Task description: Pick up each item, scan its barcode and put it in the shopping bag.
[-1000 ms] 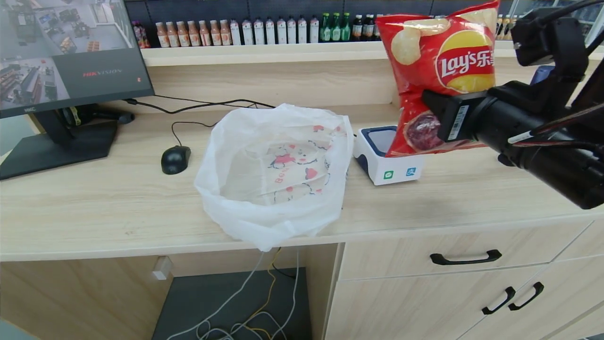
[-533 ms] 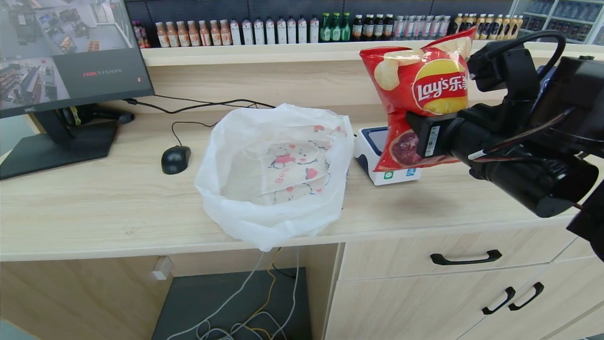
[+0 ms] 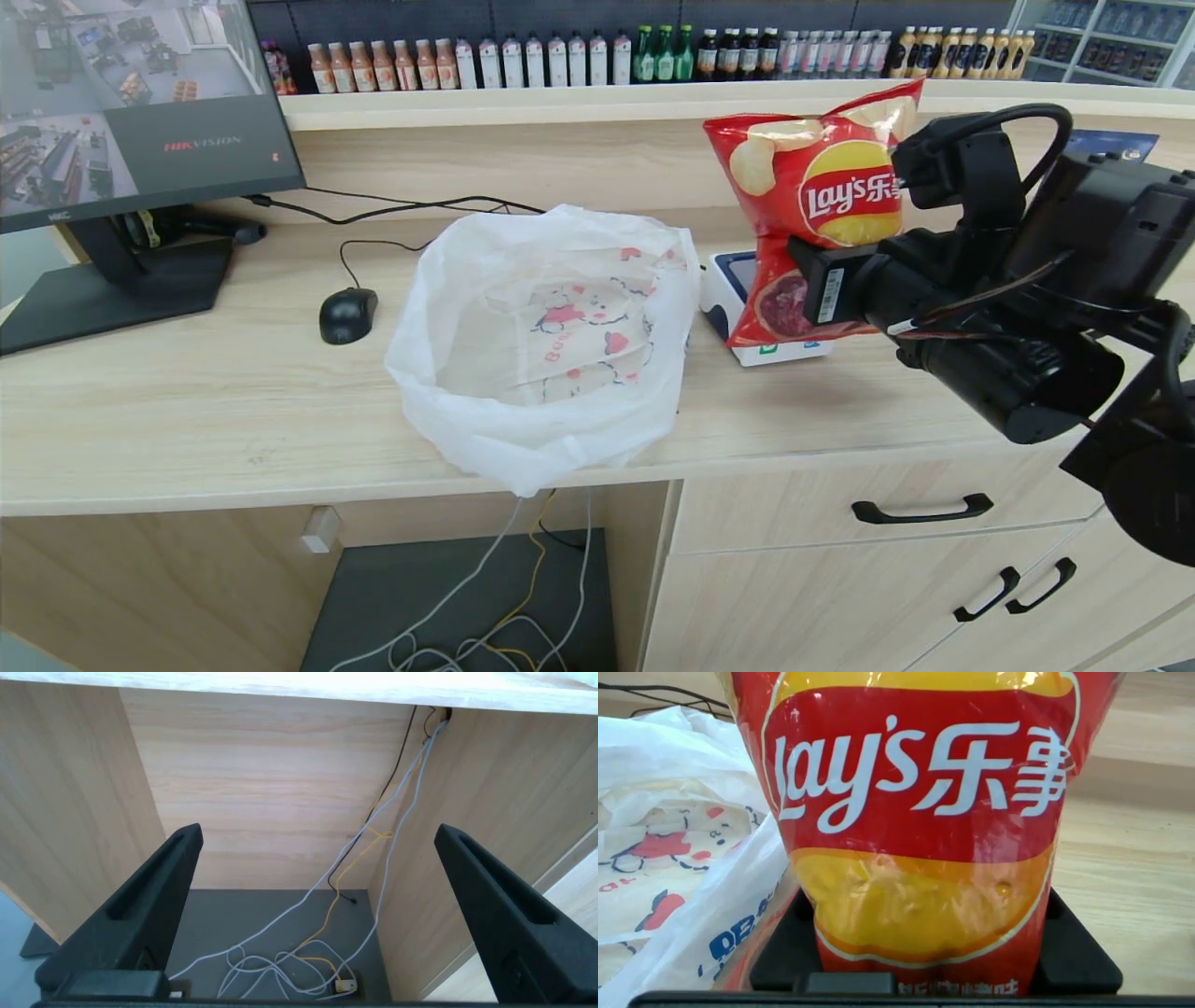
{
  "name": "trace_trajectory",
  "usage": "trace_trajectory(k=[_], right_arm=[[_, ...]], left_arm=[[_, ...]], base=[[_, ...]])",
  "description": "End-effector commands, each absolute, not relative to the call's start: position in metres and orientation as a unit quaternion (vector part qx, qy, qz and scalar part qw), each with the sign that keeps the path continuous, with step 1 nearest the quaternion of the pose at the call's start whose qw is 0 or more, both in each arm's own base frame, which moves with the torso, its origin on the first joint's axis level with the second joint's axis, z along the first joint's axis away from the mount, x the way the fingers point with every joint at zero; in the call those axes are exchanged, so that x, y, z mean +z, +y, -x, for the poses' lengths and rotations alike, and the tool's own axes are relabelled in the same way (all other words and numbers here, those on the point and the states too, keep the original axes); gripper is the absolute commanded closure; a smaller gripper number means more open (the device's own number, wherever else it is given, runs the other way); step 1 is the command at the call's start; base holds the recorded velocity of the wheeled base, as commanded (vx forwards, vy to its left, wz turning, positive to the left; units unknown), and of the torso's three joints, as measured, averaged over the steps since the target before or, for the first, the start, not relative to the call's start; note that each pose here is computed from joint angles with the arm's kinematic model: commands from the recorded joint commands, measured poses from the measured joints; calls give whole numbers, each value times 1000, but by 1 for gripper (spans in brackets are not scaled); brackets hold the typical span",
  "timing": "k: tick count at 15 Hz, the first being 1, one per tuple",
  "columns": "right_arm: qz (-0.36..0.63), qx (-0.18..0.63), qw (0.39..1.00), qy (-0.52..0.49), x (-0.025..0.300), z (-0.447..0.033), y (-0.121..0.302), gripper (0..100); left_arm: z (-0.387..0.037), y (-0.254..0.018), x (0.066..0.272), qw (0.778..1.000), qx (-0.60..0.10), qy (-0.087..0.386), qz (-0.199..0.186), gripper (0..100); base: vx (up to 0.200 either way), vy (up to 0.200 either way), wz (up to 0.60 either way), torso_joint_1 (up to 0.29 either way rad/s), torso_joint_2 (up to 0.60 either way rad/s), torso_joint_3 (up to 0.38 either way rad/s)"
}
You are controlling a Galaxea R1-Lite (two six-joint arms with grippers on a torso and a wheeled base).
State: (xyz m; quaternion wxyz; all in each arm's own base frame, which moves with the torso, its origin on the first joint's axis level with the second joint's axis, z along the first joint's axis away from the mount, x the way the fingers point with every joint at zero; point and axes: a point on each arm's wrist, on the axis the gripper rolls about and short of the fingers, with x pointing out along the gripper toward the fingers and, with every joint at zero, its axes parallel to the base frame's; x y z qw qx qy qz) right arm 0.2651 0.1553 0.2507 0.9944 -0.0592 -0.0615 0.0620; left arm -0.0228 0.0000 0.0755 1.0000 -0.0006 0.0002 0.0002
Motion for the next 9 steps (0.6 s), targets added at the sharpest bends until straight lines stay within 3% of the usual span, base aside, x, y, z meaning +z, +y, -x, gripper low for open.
trace_trajectory(k=[1, 9], right_arm=[[61, 59, 995, -58, 245, -266, 153, 100], [59, 53, 995, -58, 239, -269, 153, 100]], left_arm=[[23, 0, 75, 1000, 1, 0, 1, 0], [23, 0, 75, 1000, 1, 0, 1, 0]], base=[[0, 0, 0, 0, 0, 0], [0, 0, 0, 0, 0, 0]])
